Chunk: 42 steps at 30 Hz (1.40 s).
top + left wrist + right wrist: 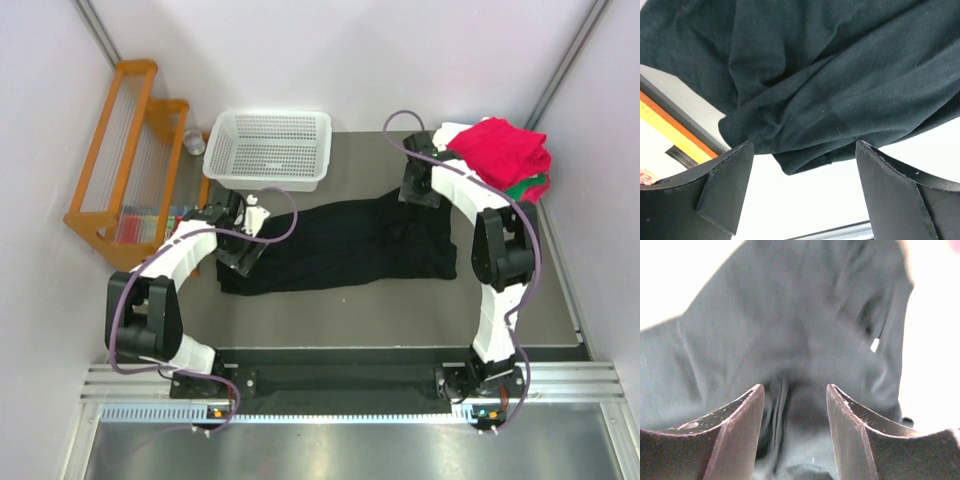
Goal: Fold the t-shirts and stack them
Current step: Fold the tshirt
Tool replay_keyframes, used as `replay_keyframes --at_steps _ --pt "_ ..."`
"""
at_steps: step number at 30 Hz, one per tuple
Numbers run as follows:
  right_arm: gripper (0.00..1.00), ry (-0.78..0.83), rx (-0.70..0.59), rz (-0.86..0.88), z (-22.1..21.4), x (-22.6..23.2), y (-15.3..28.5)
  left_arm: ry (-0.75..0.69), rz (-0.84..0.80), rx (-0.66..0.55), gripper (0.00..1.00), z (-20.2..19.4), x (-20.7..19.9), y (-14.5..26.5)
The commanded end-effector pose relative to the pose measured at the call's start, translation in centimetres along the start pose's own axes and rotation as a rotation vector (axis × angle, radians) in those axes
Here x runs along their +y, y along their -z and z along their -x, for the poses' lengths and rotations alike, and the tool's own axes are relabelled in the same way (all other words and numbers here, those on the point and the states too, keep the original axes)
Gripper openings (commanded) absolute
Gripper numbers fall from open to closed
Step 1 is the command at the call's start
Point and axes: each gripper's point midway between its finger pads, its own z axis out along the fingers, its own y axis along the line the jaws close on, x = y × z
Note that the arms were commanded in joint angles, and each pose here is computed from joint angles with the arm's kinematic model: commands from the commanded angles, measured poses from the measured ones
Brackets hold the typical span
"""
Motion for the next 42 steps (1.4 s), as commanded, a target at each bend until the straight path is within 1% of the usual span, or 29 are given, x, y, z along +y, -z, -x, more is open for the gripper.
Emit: replay_keyframes --at_steps 1,3,6,9,10,12,13,15,16,17,18,19,21,22,24,25,27,31,36,42 --pt "0.53 -0.065 -0.040 -0.092 3.5 -3.3 -1.3 -0.019 0.045 -0.057 0.88 0.6 0.6 1.3" --pt "0.53 -0.079 -0.033 -0.104 3.5 -4.1 -1.7 -0.025 0.045 -0.057 0.88 0.5 0.6 1.4" --pt "0.54 -0.077 -0.046 -0.154 3.6 -5.3 -1.0 -0.035 0.084 -0.041 0.88 0.0 1.2 1.4" --pt "0.54 -0.093 -0.113 -0.155 4.6 -5.6 1.7 -0.034 0.091 -0.037 0.88 0.0 1.4 1.3" --pt "0.54 -0.105 -0.158 -0.138 5.1 -5.7 3.9 -0.033 0.090 -0.039 0.88 0.0 1.4 1.2" --pt "0.55 -0.101 -0.181 -0.089 4.8 -4.9 6.2 -0.028 0.088 -0.039 0.88 0.0 1.3 1.1" --pt "0.55 -0.097 -0.177 -0.010 4.0 -4.1 8.1 -0.027 0.094 -0.041 0.88 0.1 1.4 1.2" --pt "0.56 -0.058 -0.145 0.079 1.7 -2.1 9.6 -0.016 0.103 -0.054 0.88 0.4 1.6 1.1" --pt "0.56 -0.034 -0.112 0.120 -0.6 -1.8 10.2 -0.008 0.108 -0.059 0.88 0.5 1.7 1.1" --pt "0.57 -0.013 -0.096 0.130 -1.9 -1.6 10.5 0.006 0.124 -0.072 0.88 0.8 2.0 1.0" --pt "0.57 0.021 -0.043 0.116 -5.2 -1.7 9.8 0.020 0.132 -0.076 0.88 0.8 2.2 1.0" --pt "0.57 0.023 -0.057 0.145 -6.0 -1.8 11.0 0.030 0.133 -0.082 0.89 0.8 2.4 0.9" --pt "0.58 0.016 -0.035 0.140 -8.3 -2.7 11.1 0.057 0.122 -0.080 0.89 0.4 2.8 0.5" --pt "0.58 0.012 -0.016 0.155 -10.3 -3.6 11.4 0.064 0.122 -0.076 0.89 0.1 2.9 0.3" --pt "0.59 -0.002 0.003 0.164 -12.1 -4.4 11.8 0.075 0.115 -0.044 0.88 -1.1 3.1 -0.3" --pt "0.59 -0.003 0.020 0.181 -13.8 -5.0 12.0 0.075 0.107 -0.024 0.88 -2.0 2.9 -0.7" --pt "0.59 -0.008 0.056 0.177 -15.9 -5.7 11.5 0.071 0.114 -0.010 0.88 -3.0 3.0 -1.1" --pt "0.59 0.003 0.091 0.136 -17.7 -6.5 9.8 0.073 0.108 0.010 0.88 -4.0 2.9 -2.0" --pt "0.59 0.006 0.089 0.102 -16.7 -5.9 7.9 0.086 0.109 0.018 0.88 -3.2 3.5 -2.6" --pt "0.58 -0.017 0.033 0.016 -14.0 -6.3 6.2 0.090 0.105 0.008 0.88 -2.5 3.7 -2.6"
